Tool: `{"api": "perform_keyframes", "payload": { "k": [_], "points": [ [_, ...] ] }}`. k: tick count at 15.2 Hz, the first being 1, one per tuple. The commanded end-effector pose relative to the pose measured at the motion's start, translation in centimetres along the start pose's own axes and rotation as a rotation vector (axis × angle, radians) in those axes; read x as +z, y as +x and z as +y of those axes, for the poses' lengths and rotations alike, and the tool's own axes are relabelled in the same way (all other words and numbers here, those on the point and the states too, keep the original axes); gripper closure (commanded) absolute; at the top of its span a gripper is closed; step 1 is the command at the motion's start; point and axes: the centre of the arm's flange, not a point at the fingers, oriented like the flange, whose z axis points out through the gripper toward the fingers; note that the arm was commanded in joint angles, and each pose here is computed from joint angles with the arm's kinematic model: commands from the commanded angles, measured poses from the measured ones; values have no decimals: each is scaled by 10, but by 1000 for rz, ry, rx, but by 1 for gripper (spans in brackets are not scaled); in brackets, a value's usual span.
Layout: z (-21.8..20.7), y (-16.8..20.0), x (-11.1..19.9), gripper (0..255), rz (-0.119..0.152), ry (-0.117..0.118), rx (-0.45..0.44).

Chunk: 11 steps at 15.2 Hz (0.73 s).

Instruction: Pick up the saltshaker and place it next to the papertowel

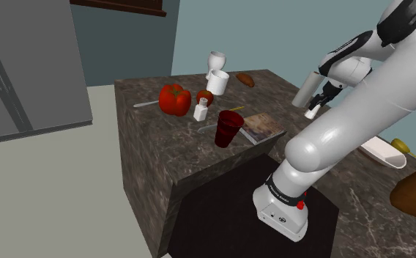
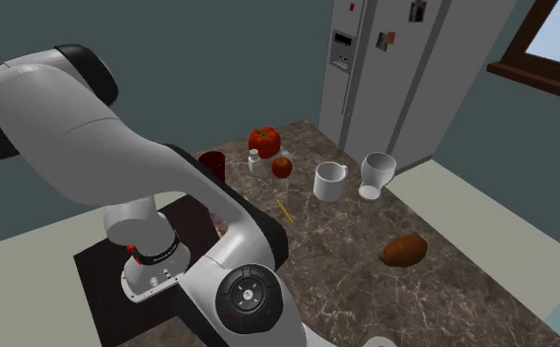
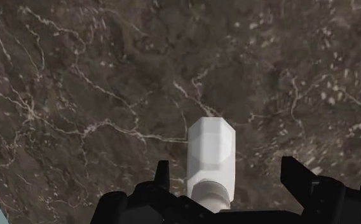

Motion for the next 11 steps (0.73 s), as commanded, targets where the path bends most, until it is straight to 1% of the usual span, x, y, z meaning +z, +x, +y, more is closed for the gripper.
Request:
{"api": "perform_keyframes", "payload": {
  "k": [1, 8, 9, 11],
  "points": [
    [0, 0, 8, 0, 1, -1, 1],
    [0, 0, 8, 0, 1, -1, 1],
    [0, 0, 8, 255, 1, -1, 1],
    [0, 0, 8, 255, 1, -1, 1]
  ]
}}
